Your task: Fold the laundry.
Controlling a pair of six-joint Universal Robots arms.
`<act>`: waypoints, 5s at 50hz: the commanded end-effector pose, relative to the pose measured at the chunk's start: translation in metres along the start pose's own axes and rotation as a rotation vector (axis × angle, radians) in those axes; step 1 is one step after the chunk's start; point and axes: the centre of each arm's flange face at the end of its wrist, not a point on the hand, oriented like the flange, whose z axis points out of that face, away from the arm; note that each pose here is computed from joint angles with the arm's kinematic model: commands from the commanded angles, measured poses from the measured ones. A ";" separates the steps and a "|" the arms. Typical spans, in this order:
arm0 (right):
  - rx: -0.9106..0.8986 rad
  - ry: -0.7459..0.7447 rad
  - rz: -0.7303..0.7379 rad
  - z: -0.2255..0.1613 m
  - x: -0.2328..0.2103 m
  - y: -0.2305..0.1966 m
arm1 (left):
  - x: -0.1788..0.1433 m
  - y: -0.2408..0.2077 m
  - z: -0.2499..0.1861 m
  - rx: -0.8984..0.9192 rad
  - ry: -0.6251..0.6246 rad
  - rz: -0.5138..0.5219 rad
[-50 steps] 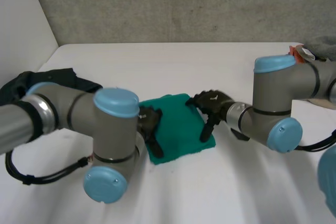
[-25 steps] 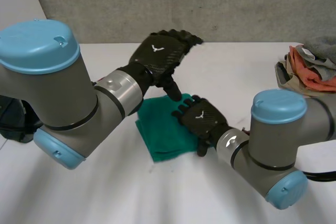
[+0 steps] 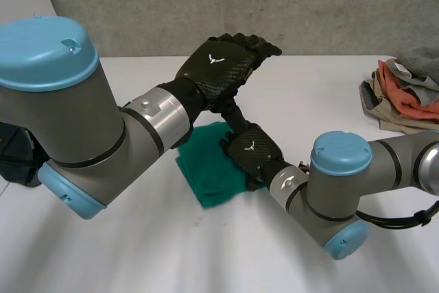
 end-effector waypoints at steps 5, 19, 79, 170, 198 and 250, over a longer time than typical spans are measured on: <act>0.064 0.036 -0.022 0.014 0.008 -0.006 | -0.003 -0.001 0.000 0.003 -0.006 0.001; 0.394 0.390 -0.038 0.019 0.144 -0.093 | -0.036 -0.043 -0.002 0.118 -0.095 0.042; 0.097 0.850 0.195 -0.176 0.420 0.121 | 0.015 -0.057 -0.016 0.145 0.018 0.038; -0.072 0.403 -0.089 -0.090 0.146 0.009 | -0.038 0.076 0.026 -0.094 -0.261 0.104; -0.162 0.190 0.218 -0.115 0.079 -0.068 | -0.129 0.039 -0.049 -0.112 -0.493 0.196; 0.013 0.393 -0.010 -0.087 0.146 -0.133 | -0.087 -0.018 -0.094 -0.068 -0.405 -0.025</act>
